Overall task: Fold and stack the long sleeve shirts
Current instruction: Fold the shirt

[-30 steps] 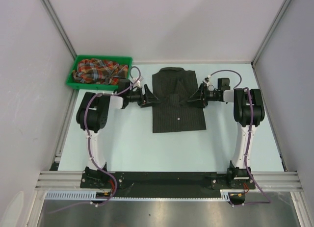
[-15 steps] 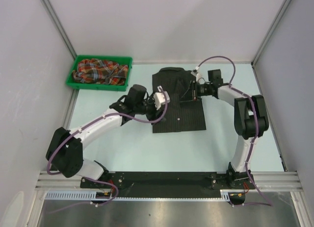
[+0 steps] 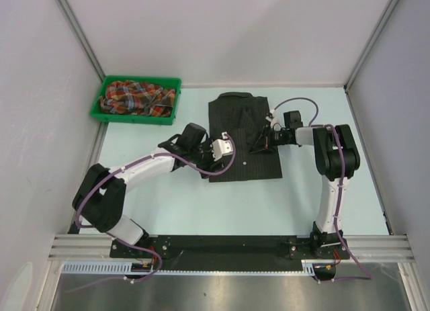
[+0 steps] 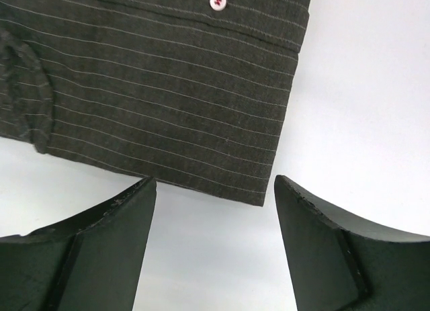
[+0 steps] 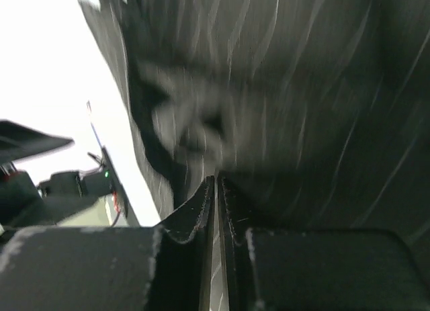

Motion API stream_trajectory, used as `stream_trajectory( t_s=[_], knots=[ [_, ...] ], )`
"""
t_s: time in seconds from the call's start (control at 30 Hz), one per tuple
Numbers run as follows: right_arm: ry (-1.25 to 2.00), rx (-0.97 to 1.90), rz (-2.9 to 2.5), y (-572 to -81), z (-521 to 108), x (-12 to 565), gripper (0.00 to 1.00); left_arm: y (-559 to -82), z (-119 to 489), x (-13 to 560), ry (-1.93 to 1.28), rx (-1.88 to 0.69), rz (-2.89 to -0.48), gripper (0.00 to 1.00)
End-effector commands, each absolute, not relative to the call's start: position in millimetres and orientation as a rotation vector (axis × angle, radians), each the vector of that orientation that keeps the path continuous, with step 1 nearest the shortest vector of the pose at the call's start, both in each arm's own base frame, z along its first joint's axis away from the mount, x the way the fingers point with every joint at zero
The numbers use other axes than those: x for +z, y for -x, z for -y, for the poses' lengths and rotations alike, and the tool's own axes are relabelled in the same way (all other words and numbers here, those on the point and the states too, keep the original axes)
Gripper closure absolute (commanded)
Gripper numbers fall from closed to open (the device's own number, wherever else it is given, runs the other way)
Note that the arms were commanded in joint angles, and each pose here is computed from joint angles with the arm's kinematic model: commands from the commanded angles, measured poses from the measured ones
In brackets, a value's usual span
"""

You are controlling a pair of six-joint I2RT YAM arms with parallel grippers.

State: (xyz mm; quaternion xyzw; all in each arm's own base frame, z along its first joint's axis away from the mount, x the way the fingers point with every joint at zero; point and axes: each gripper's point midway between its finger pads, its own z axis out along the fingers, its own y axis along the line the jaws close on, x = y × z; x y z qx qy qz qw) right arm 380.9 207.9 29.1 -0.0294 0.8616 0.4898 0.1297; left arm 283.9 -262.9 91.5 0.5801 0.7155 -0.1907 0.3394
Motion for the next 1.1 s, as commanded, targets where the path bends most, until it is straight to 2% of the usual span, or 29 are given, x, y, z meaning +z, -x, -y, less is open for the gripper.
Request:
stream_trajectory(
  t_s=[0.0, 0.33, 0.6, 0.83, 1.07],
  knots=[
    [0.103, 1.395, -2.371, -432, -214, 41, 0.90, -290, 270, 93, -1.541, -0.486, -1.817, 0.23],
    [0.037, 1.493, -2.272, -464, -237, 53, 0.86, -289, 270, 79, -1.564, -0.492, -1.840, 0.23],
    [-0.055, 1.487, -2.348, -468, -244, 16, 0.84, -299, 274, 68, -1.575, -0.412, -1.861, 0.23],
    [-0.122, 1.470, -2.396, -459, -232, 2, 0.84, -279, 310, 63, -1.723, -0.162, -1.621, 0.27],
    [0.059, 1.472, -2.329, -453, -229, 55, 0.82, -265, 325, 40, -1.817, 0.020, -1.458, 0.32]
  ],
)
